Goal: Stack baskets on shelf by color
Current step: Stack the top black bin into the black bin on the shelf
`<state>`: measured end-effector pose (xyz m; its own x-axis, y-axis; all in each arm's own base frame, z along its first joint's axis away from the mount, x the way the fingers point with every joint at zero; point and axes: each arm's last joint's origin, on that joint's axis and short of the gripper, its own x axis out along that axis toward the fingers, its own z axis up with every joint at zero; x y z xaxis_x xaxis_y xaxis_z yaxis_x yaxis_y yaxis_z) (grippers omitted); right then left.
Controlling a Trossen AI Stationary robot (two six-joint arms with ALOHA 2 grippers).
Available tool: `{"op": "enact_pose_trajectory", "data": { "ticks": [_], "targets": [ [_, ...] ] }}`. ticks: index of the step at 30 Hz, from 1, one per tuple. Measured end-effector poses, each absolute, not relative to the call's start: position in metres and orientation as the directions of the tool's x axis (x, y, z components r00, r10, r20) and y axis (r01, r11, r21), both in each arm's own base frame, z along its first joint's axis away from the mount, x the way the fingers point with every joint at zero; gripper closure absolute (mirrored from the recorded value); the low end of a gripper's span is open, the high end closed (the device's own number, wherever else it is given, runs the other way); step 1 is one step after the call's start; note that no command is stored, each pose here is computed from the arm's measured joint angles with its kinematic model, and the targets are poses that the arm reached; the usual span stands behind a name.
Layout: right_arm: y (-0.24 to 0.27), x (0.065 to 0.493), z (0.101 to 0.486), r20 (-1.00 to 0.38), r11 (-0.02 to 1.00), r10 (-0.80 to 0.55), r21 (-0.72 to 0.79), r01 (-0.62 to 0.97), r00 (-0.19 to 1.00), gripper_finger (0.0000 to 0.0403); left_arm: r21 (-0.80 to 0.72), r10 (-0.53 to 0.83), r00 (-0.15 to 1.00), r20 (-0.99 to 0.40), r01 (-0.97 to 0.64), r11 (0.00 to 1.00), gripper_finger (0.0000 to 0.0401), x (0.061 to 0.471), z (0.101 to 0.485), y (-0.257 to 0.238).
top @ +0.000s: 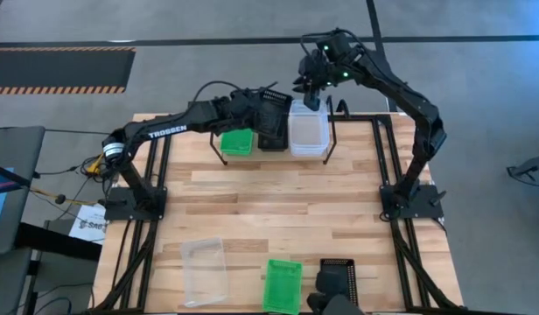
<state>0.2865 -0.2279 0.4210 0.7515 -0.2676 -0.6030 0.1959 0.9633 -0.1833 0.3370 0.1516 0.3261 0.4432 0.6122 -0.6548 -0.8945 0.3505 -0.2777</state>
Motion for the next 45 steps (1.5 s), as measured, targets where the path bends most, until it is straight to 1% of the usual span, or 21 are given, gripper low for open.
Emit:
{"op": "enact_pose_trajectory", "data": {
  "ticks": [5,10,15,24,26,28,29,32,33,37,41,43,45],
  "targets": [
    [-0.224,0.291,0.418,-0.607,0.963,-0.269,-0.168,0.210,0.748,0.0237,-0.261,0.605,0.457,-0.652,-0.885,0.386,0.0401,0.340,0.326,0.146],
    [-0.227,0.296,0.406,-0.623,0.964,-0.262,-0.140,0.224,0.737,0.0217,-0.251,0.602,0.461,-0.652,-0.880,0.402,0.0401,0.341,0.326,0.144],
    [-0.235,0.312,0.381,-0.682,0.971,-0.220,-0.084,0.224,0.697,0.0214,-0.242,0.601,0.462,-0.652,-0.878,0.413,0.0401,0.341,0.326,0.143],
    [-0.241,0.341,0.341,-0.748,0.985,-0.155,-0.063,0.164,0.645,0.0215,-0.225,0.596,0.464,-0.655,-0.873,0.432,0.0401,0.341,0.326,0.143],
    [-0.241,0.343,0.339,-0.753,0.985,-0.150,-0.059,0.161,0.641,0.0226,-0.227,0.595,0.465,-0.655,-0.873,0.433,0.0401,0.341,0.326,0.143],
    [-0.241,0.342,0.339,-0.756,0.983,-0.162,-0.070,0.168,0.634,0.0257,-0.224,0.595,0.472,-0.651,-0.868,0.443,0.0401,0.342,0.326,0.142],
    [-0.241,0.342,0.340,-0.754,0.982,-0.172,-0.083,0.169,0.634,0.0280,-0.221,0.597,0.477,-0.645,-0.864,0.452,0.0401,0.342,0.327,0.143],
    [-0.243,0.340,0.341,-0.753,0.981,-0.181,-0.090,0.174,0.633,0.0370,-0.206,0.604,0.499,-0.622,-0.848,0.488,0.0393,0.344,0.330,0.144],
    [-0.245,0.338,0.342,-0.753,0.979,-0.185,-0.087,0.183,0.632,0.0384,-0.199,0.605,0.509,-0.612,-0.840,0.505,0.0387,0.345,0.333,0.144],
    [-0.250,0.331,0.344,-0.752,0.975,-0.184,-0.057,0.216,0.633,0.0397,-0.164,0.618,0.550,-0.561,-0.806,0.568,0.0353,0.348,0.351,0.145],
    [-0.253,0.330,0.334,-0.788,0.973,-0.170,-0.040,0.225,0.592,0.0400,-0.190,0.611,0.650,-0.451,-0.739,0.646,0.0313,0.349,0.389,0.142],
    [-0.253,0.330,0.336,-0.780,0.973,-0.175,-0.045,0.226,0.601,0.0400,-0.171,0.607,0.677,-0.416,-0.714,0.679,0.0295,0.349,0.403,0.140],
    [-0.252,0.329,0.340,-0.772,0.973,-0.180,-0.049,0.225,0.609,0.0401,-0.116,0.618,0.678,-0.399,-0.706,0.699,0.0279,0.349,0.415,0.136]
  ]
}}
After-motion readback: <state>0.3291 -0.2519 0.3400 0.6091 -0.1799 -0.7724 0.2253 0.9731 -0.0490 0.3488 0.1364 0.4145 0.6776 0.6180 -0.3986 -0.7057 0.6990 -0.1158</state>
